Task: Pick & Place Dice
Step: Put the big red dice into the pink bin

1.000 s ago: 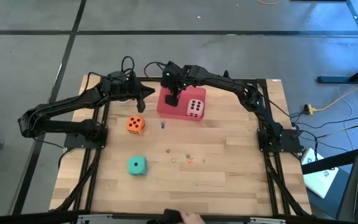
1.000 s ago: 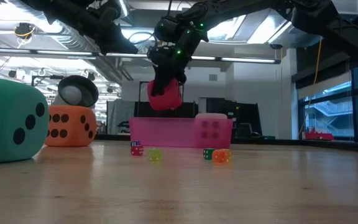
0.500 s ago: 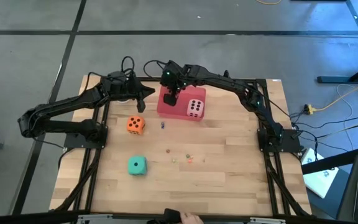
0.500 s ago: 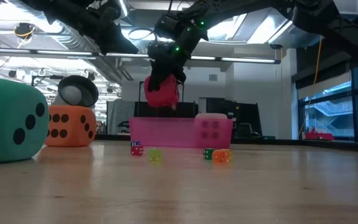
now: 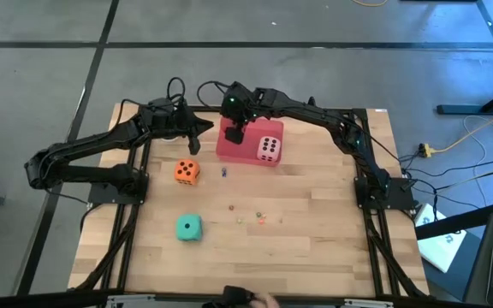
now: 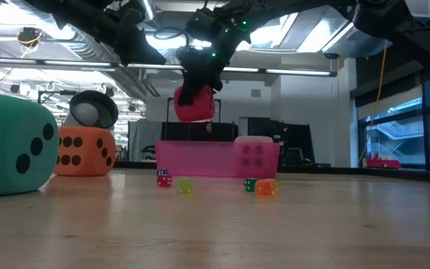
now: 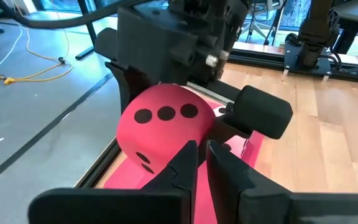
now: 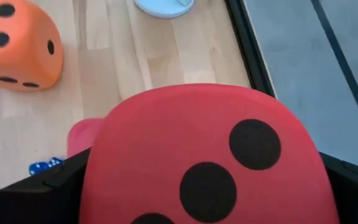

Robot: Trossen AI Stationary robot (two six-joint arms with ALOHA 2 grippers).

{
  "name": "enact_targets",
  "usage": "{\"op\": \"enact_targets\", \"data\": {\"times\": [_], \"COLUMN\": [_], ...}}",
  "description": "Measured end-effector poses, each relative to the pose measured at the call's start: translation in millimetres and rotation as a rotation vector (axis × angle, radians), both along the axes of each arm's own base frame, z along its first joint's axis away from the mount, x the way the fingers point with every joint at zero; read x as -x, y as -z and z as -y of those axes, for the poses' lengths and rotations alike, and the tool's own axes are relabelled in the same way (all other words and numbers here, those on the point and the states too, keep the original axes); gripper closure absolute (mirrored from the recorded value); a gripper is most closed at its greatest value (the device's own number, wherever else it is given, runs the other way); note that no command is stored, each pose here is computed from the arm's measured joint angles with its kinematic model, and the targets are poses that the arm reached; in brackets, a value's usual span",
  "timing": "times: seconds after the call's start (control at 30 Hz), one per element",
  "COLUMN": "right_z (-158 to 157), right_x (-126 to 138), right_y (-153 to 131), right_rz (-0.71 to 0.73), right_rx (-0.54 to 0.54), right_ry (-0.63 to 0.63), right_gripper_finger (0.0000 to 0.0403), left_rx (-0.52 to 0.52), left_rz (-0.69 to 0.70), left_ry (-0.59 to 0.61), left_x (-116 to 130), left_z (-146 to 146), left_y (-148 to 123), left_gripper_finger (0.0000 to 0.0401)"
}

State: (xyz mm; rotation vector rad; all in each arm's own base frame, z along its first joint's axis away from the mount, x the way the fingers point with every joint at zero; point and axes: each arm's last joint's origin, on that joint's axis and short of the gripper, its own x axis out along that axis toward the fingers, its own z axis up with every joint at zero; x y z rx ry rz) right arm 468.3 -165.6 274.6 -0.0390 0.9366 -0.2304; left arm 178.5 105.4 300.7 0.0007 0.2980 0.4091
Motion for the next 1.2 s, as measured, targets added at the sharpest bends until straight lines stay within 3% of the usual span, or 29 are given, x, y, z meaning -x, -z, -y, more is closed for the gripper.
{"op": "enact_targets", "data": {"times": [0.33,0.5,0.77,1.2], "right_z": [-1.5,-2.6,-0.3,-0.5], "right_x": [1.9,0.6,3.6,3.5], "right_y": [1.7,1.0,2.8,2.8], "right_rz": [-0.014,-0.001,-0.044,-0.040], "right_rx": [-0.051,-0.048,-0.014,-0.023], "right_ry": [0.014,-0.070,-0.014,0.001], "right_gripper_finger": [0.0003,0.0003,0.0030,0.0031], "left_rx": [0.000,0.000,0.000,-0.021], "left_rz": [0.000,0.000,0.000,-0.009], "left_ry": [0.000,0.000,0.000,0.007], "left_x": [0.0,0.0,0.0,0.0], "left_z": [0.0,0.0,0.0,0.0], "left_y": [0.0,0.0,0.0,0.0], "left_gripper_finger": [0.0373,0.0374,0.0370,0.0370]}}
